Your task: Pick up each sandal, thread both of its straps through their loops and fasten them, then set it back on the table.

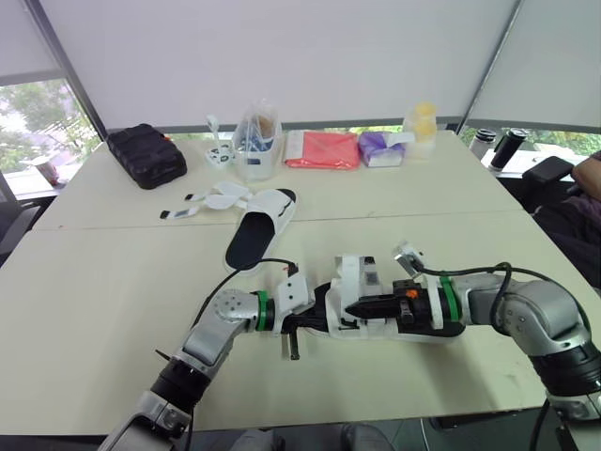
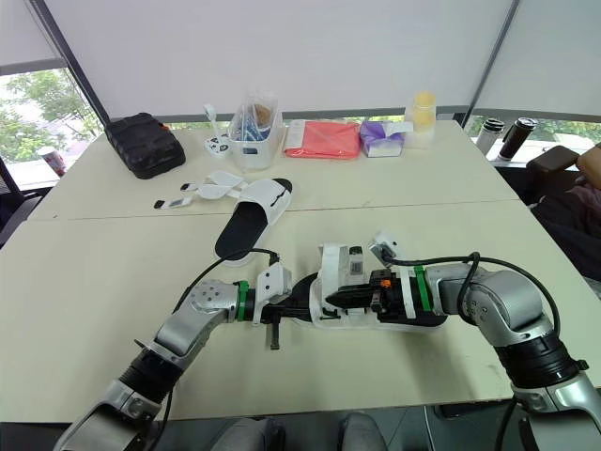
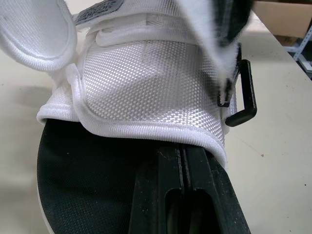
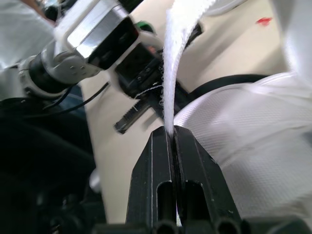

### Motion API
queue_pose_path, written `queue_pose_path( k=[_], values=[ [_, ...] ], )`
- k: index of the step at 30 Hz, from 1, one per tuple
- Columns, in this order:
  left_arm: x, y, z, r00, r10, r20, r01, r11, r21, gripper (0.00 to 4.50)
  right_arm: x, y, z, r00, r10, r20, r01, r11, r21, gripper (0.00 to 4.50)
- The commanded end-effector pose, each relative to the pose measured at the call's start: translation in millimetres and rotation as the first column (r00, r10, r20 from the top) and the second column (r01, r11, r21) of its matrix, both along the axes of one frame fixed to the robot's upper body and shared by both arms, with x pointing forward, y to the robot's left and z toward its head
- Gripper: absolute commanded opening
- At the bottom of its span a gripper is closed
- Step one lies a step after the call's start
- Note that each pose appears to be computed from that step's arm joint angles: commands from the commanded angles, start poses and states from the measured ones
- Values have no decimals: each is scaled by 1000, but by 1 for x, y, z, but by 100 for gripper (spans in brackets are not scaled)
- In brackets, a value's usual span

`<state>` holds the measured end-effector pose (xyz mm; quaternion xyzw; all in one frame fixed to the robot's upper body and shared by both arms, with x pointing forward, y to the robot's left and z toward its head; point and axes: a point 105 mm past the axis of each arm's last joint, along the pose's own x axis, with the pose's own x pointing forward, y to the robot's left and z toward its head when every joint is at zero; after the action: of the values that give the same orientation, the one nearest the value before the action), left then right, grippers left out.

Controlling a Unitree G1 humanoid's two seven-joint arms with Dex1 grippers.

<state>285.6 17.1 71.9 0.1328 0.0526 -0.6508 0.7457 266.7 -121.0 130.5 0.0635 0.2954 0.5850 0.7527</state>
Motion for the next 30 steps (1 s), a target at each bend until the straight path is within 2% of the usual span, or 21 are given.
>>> queue_pose_path(
  k=[1, 6, 9, 12, 21, 26, 30],
  values=[
    [0, 7, -22, 997, 44, -67, -39, 997, 68, 0, 5, 2, 5, 1000, -4, 6, 4, 1000, 14, 4],
    [1, 7, -22, 996, 52, -67, -48, 997, 65, 0, 7, 5, 6, 1000, -21, 15, 20, 998, 51, 4],
    [1, 7, -22, 996, 54, -68, -50, 997, 64, 0, 5, 5, 4, 999, -28, 19, 27, 999, 48, 87],
    [1, 7, -23, 996, 55, -70, -50, 997, 63, 0, 7, 5, 2, 998, -54, 30, 52, 998, 42, 232],
    [2, 7, -23, 996, 54, -69, -49, 997, 64, 0, 3, 19, 9, 996, -90, 10, 88, 989, 121, 232],
    [2, 7, -23, 996, 60, -73, -56, 997, 61, 0, -5, 21, 6, 995, -103, 6, 102, 987, 123, 8],
    [2, 6, -24, 995, 56, -78, -51, 997, 58, 0, -7, 19, 11, 996, -89, 10, 87, 989, 120, 8]
  ],
)
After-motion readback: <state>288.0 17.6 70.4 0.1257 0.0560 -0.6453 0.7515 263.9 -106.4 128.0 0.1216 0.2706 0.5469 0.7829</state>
